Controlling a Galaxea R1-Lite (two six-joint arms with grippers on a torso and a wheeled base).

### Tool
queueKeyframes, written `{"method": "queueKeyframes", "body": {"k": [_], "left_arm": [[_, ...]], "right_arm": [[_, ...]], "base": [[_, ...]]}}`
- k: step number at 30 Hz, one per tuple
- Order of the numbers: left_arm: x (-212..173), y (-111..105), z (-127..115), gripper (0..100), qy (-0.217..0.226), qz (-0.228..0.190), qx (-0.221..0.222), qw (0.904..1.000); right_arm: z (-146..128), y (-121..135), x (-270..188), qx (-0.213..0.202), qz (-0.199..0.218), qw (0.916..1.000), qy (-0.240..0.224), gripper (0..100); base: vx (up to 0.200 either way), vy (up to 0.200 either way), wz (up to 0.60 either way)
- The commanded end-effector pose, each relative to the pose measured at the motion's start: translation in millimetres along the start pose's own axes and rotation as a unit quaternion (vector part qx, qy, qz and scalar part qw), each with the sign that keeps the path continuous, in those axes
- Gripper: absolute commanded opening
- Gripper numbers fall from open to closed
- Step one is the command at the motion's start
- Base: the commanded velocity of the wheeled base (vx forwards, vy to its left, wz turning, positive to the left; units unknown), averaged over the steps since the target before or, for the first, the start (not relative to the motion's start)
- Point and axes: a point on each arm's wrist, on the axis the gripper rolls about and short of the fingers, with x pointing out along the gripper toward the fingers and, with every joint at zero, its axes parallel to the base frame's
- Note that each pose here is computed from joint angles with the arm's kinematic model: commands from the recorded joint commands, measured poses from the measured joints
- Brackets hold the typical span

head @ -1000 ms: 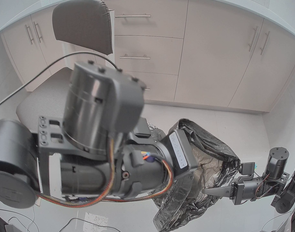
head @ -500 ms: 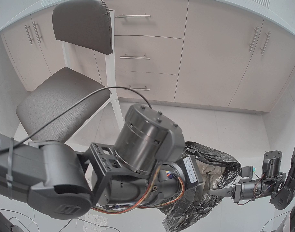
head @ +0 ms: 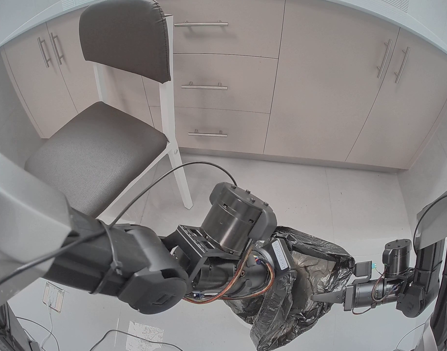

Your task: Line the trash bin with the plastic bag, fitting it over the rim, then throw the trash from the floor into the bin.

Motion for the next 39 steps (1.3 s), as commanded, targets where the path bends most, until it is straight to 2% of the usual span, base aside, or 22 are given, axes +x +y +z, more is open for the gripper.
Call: {"method": "queueKeyframes", "body": {"k": [1,8,14,15,18,24,28,36,39], "left_arm": [[23.9,23.0,9.7,0,-0.002,0.031,-0.014,0.9994],[41.7,44.3,15.5,0,-0.006,0.065,0.029,0.9974],[53.2,58.5,17.0,0,-0.025,0.104,0.064,0.9922],[55.5,63.6,17.8,0,-0.028,0.114,0.072,0.9904],[58.1,69.5,17.4,0,-0.027,0.125,0.073,0.989],[68.5,86.3,17.3,0,-0.033,0.163,0.088,0.9822],[71.6,96.2,16.7,0,-0.029,0.178,0.085,0.98],[63.5,112.4,29.1,0,-0.041,0.187,0.073,0.9787],[56.6,114.2,26.3,0,-0.037,0.192,0.075,0.9779]], "right_arm": [[-5.2,-11.9,1.3,0.01,-0.013,0.9998,0.005,0],[-7.5,-32.5,-2.2,-0.013,-0.059,0.9982,-0.006,0],[-9.3,-42.2,3.0,-0.019,-0.077,0.9969,-0.003,0],[-11.4,-46.5,5.1,-0.026,-0.095,0.9951,-0.001,0],[-16.6,-51.7,8.6,-0.044,-0.121,0.9917,0.01,0],[-18.3,-54.6,11.5,-0.048,-0.135,0.9896,0.013,0],[-19.2,-57.2,14.5,-0.051,-0.173,0.9835,0.011,0],[-17.4,-56.6,21.0,-0.063,-0.189,0.98,0.008,0],[-21.7,-49.3,25.3,-0.07,-0.18,0.981,0.023,0]], "base": [[0.0,0.0,0.0],[0.0,0.0,0.0],[0.0,0.0,0.0],[0.0,0.0,0.0],[0.0,0.0,0.0],[0.0,0.0,0.0],[0.0,0.0,0.0],[0.0,0.0,0.0],[0.0,0.0,0.0]]}}
